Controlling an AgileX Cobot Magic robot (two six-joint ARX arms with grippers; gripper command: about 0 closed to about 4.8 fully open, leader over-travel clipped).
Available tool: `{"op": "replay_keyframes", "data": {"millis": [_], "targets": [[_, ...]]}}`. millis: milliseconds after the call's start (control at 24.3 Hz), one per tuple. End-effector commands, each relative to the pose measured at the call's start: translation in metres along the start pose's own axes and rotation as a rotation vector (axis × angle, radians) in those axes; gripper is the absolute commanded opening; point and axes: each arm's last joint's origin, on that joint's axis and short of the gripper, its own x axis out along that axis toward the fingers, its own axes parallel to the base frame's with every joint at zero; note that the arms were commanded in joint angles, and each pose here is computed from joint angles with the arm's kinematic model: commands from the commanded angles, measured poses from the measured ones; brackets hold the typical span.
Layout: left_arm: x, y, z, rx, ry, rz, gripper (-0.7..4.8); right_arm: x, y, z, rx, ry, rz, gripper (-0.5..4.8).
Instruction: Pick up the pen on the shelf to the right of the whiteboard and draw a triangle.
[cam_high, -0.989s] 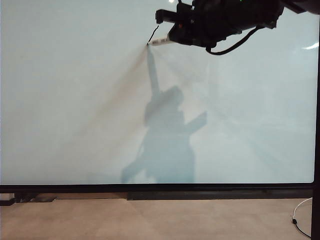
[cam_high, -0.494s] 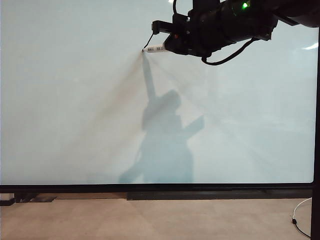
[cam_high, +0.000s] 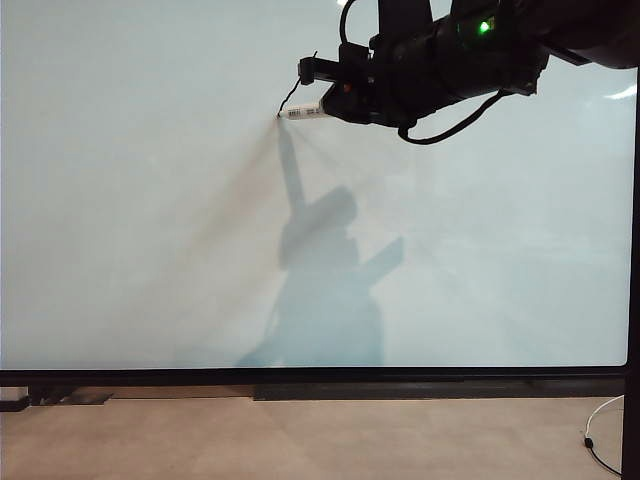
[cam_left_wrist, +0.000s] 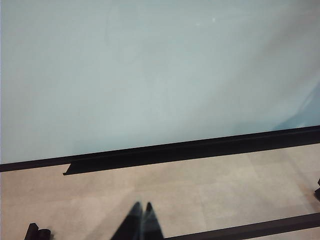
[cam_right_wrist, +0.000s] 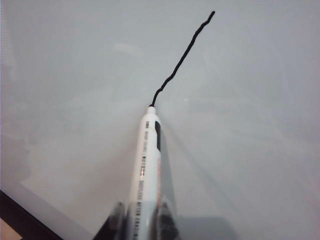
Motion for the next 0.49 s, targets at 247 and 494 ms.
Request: {"op": "replay_keyframes", "data": {"millis": [247,494], "targets": [[-0.0003,0.0001,0.0021,0.002,-0.014,-0.001,-0.05,0.0032,0.0039,-0.0046,0.005,0.006,0.012,-0.05],[-0.0003,0.0001,0.0021,0.002,-0.014,-0.001,-0.05,0.0043,0.0049,-0.0079,0.005,0.013,0.019,-0.05]]}}
